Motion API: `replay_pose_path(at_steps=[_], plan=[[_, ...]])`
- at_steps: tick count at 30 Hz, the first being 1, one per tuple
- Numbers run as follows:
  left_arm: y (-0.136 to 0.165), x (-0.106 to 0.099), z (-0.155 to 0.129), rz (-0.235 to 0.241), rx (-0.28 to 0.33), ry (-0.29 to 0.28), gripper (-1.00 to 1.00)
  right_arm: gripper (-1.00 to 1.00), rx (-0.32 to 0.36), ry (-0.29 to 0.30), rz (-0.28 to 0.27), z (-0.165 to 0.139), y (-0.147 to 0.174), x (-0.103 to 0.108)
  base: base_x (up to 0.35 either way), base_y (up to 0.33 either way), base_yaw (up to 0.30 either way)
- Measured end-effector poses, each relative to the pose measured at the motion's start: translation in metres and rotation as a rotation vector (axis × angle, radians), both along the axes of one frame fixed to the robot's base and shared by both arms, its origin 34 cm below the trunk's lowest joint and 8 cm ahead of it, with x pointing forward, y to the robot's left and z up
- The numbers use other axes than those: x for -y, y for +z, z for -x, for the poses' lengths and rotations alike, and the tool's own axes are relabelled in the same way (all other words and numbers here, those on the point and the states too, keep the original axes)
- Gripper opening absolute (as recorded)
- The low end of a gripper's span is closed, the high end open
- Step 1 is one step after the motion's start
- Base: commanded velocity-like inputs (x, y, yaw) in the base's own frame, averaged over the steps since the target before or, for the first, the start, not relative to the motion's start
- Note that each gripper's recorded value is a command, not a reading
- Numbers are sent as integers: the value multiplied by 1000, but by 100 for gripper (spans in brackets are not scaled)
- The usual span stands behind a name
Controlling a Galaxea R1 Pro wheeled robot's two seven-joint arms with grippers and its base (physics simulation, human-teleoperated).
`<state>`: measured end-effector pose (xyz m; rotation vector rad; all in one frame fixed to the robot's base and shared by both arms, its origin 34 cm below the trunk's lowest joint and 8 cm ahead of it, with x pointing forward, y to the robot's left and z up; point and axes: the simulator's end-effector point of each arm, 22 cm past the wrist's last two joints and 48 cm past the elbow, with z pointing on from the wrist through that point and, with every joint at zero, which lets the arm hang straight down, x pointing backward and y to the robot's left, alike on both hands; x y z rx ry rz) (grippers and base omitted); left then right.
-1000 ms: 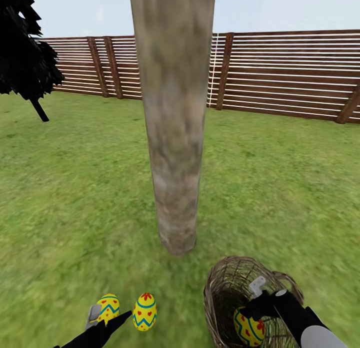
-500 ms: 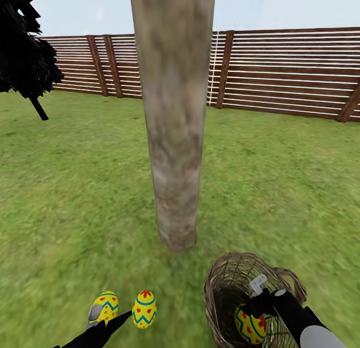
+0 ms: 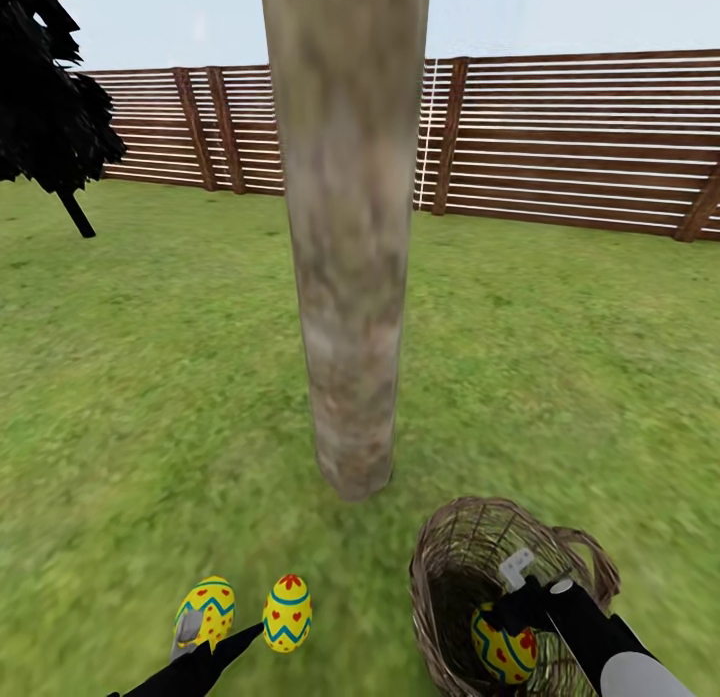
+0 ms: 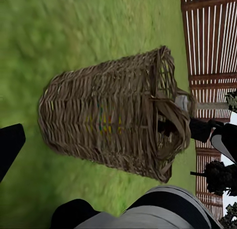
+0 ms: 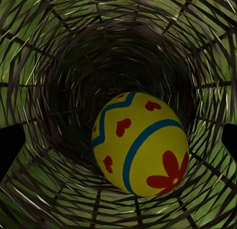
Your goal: Take the three Easter eggs out of the wicker basket on the lawn in the garden, then place them on the lawn next to a single tree (choose any tree) so that all three eggs are next to the same tree and none are left in the basket.
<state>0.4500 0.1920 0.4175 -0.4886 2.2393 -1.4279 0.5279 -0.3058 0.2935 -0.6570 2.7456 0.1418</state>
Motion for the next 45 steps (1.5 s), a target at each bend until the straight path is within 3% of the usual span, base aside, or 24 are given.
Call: replay_pose_path(at_steps=[31, 45], plan=[[-68, 0, 16, -1, 1, -1, 100, 100, -20, -9, 19, 27, -75, 8, 0, 0, 0], [-81, 0, 20, 2, 2, 1, 100, 100, 8, -6, 29, 24, -85, 17, 0, 0, 0]])
